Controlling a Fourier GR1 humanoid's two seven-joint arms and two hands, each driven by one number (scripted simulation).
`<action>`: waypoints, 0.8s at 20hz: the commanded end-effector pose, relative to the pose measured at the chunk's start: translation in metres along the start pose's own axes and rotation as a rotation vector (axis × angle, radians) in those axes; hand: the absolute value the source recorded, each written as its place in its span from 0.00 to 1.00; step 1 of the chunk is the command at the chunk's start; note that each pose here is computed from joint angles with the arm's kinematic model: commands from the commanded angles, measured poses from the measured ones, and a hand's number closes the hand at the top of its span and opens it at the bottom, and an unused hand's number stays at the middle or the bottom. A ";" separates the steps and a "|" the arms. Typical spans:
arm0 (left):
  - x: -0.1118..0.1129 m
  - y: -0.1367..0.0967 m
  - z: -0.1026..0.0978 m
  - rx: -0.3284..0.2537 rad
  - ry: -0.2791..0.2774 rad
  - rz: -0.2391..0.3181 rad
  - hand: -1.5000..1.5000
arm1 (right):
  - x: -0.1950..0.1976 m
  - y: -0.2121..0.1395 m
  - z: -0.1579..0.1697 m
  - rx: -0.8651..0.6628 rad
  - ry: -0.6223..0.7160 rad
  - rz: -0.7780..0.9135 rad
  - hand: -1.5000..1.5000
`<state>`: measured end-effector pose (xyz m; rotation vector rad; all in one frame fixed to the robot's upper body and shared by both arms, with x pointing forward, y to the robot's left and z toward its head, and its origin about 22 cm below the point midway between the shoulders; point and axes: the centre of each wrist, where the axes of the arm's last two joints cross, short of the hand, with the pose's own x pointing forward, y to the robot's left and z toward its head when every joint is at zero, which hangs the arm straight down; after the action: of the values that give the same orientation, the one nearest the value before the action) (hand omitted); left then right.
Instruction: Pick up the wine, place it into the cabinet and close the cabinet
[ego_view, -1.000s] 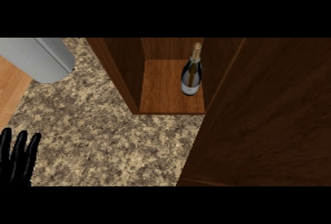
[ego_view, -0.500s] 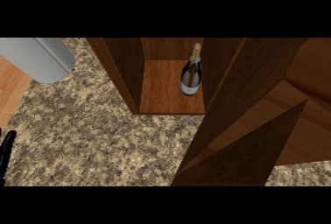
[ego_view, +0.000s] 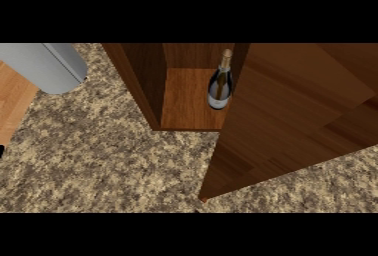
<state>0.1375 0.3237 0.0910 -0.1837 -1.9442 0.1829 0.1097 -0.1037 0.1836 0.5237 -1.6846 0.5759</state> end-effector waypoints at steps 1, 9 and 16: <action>0.009 0.001 -0.013 -0.022 0.012 0.017 0.00 | 0.005 0.039 -0.018 0.093 -0.082 -0.022 1.00; -0.007 0.001 -0.023 -0.009 -0.006 0.064 0.00 | 0.017 0.031 -0.054 0.096 -0.072 -0.006 1.00; -0.013 -0.013 -0.026 -0.019 0.005 0.060 0.00 | 0.034 0.028 -0.107 0.065 -0.090 -0.013 1.00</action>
<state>0.1603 0.3166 0.0930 -0.2539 -1.9384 0.2029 0.1494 -0.0536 0.2150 0.5845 -1.7414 0.6179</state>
